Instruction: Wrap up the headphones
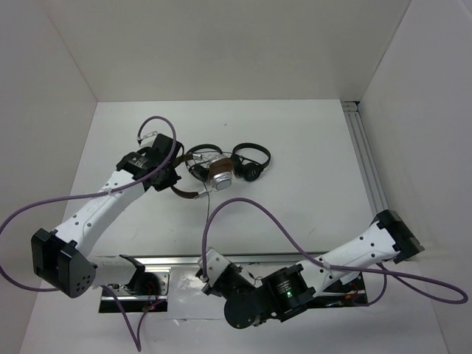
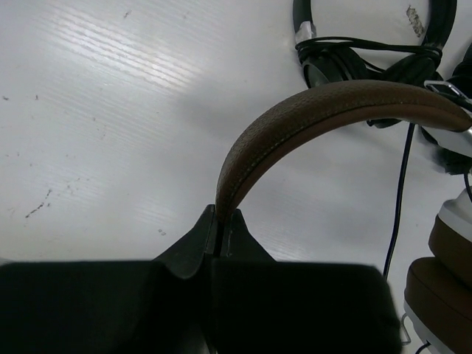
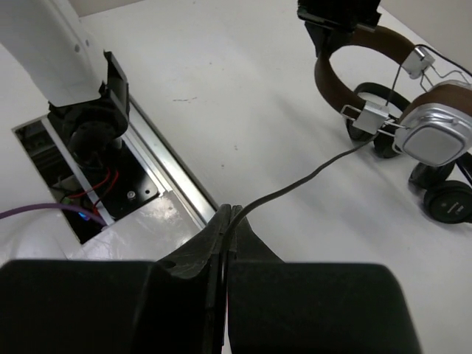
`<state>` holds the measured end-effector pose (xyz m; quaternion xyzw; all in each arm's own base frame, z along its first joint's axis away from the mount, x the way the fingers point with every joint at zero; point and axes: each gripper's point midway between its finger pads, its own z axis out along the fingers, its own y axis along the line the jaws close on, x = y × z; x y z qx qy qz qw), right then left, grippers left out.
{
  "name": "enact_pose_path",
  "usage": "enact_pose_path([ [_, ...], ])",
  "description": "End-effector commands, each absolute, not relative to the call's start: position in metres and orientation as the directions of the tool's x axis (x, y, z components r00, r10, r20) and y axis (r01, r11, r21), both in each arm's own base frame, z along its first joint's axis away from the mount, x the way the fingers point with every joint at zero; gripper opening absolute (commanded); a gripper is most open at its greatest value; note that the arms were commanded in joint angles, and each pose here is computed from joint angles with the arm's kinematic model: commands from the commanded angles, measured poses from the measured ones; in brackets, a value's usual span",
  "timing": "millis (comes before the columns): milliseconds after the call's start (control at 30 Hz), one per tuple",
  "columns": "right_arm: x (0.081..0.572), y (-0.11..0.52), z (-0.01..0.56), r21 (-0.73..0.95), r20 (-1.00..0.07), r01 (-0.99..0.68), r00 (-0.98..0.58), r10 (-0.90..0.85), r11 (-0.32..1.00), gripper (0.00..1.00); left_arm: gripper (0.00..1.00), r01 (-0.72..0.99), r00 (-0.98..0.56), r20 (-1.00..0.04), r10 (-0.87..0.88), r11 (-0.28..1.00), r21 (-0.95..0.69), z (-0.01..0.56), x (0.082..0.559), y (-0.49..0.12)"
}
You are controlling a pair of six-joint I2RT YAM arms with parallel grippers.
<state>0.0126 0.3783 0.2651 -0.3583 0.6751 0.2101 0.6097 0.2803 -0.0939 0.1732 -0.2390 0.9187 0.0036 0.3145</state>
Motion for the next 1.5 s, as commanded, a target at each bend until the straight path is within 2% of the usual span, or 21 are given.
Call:
enact_pose_path([
  [0,0.001,0.397,0.285,-0.056,-0.99,-0.784,-0.036,-0.134,0.619,0.0,0.0,-0.432,-0.628,-0.57,-0.53,0.847,-0.311,0.187,0.298,-0.101],
  [233,-0.001,0.399,0.26,-0.023,-0.987,-0.811,-0.075,-0.143,0.585,0.0,0.0,-0.469,-0.591,-0.513,-0.623,0.782,-0.41,0.193,0.314,-0.069],
  [333,0.011,0.388,0.234,-0.057,-0.978,-0.789,-0.078,-0.192,0.611,0.0,0.0,-0.446,-0.606,-0.486,-0.63,0.775,-0.448,0.198,0.323,-0.062],
  [433,0.026,0.376,0.211,-0.021,-0.97,-0.771,-0.137,-0.198,0.637,0.0,0.0,-0.426,-0.608,-0.471,-0.639,0.763,-0.486,0.205,0.329,-0.056],
  [567,0.03,0.37,0.206,0.035,-0.971,-0.776,-0.174,-0.161,0.63,0.0,0.0,-0.395,-0.625,-0.44,-0.644,0.748,-0.533,0.209,0.329,-0.057],
  [767,0.026,0.385,0.197,0.017,-0.965,-0.787,-0.174,-0.196,0.617,0.0,0.0,-0.384,-0.605,-0.443,-0.661,0.73,-0.565,0.217,0.331,-0.055],
  [1000,0.005,0.41,0.209,-0.001,-0.968,-0.829,-0.14,-0.209,0.56,0.0,0.0,-0.454,-0.588,-0.477,-0.653,0.755,-0.473,0.187,0.326,-0.035],
  [1167,0.003,0.419,0.218,-0.032,-0.971,-0.816,-0.11,-0.211,0.577,0.0,0.0,-0.493,-0.621,-0.442,-0.647,0.761,-0.422,0.148,0.315,-0.032],
  [1467,-0.004,0.435,0.247,-0.017,-0.982,-0.855,-0.083,-0.17,0.518,0.0,0.0,-0.519,-0.588,-0.52,-0.619,0.783,-0.344,0.14,0.303,-0.035],
])
